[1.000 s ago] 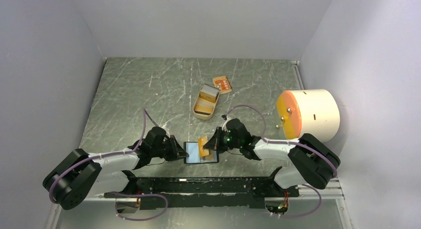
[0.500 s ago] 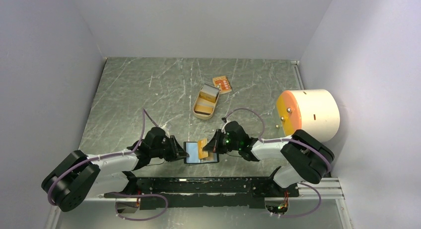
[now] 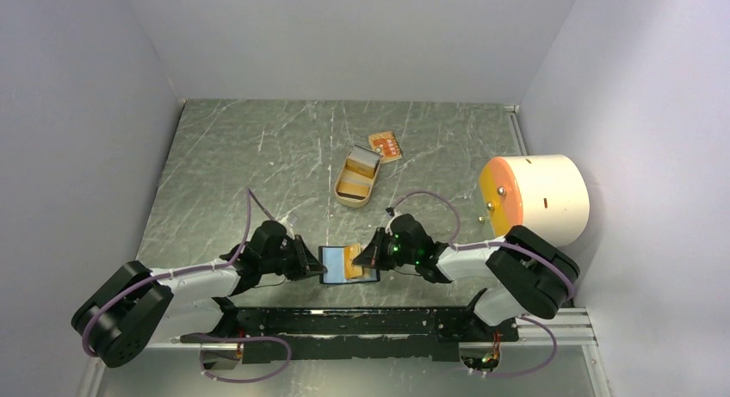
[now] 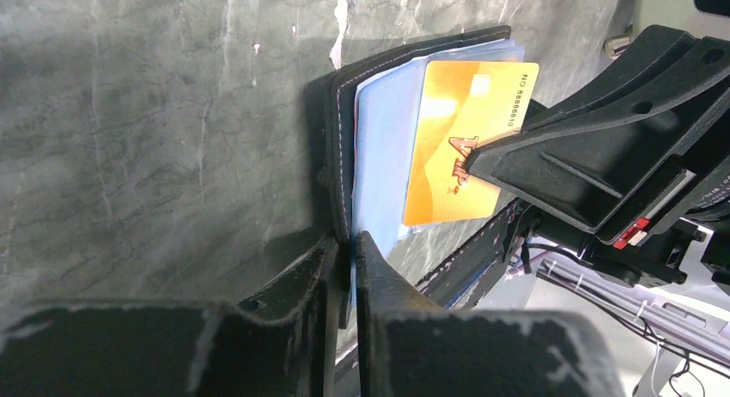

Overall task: Put the credit cards into the card holder
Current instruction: Insert the credit card into the card holder.

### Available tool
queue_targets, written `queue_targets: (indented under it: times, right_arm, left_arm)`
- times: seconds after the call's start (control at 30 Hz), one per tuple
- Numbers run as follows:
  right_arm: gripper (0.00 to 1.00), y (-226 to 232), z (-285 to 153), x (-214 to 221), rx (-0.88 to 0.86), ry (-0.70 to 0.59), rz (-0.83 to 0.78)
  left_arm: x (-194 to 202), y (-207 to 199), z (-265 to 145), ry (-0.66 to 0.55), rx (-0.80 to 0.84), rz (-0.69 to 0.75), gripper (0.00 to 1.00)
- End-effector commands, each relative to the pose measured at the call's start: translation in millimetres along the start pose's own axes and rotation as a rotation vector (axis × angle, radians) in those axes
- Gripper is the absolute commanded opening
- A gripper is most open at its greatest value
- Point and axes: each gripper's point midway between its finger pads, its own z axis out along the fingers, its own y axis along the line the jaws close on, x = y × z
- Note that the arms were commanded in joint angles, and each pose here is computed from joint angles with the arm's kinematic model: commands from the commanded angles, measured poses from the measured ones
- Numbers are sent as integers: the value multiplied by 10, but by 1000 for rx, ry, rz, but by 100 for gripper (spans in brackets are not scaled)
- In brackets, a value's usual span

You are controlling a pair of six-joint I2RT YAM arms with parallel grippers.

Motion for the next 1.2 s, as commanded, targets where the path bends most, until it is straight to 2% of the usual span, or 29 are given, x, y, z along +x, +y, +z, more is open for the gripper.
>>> queue_targets:
  times: [0.0, 0.1, 0.3, 0.77, 0.93, 1.17]
  right_arm:
    - [0, -56, 1, 29, 11, -6, 6]
    - [1, -45, 16, 48, -2, 3, 9]
    - [4, -6, 36, 101, -34, 22, 33]
    - [2, 175, 48, 151, -155, 38, 131]
    - [2, 132, 45, 168, -138, 29, 135]
    - [4, -30, 4, 184, -70, -8, 166]
  left_arm:
    - [-7, -15, -5, -3, 20, 3, 18]
    - [-7, 10, -8, -7, 10, 3, 28]
    - [-10, -1, -27, -14, 18, 2, 29]
    - [30, 17, 16, 6, 30, -4, 27]
    - [26, 30, 18, 6, 23, -3, 26]
    - [11, -12, -16, -3, 32, -3, 19]
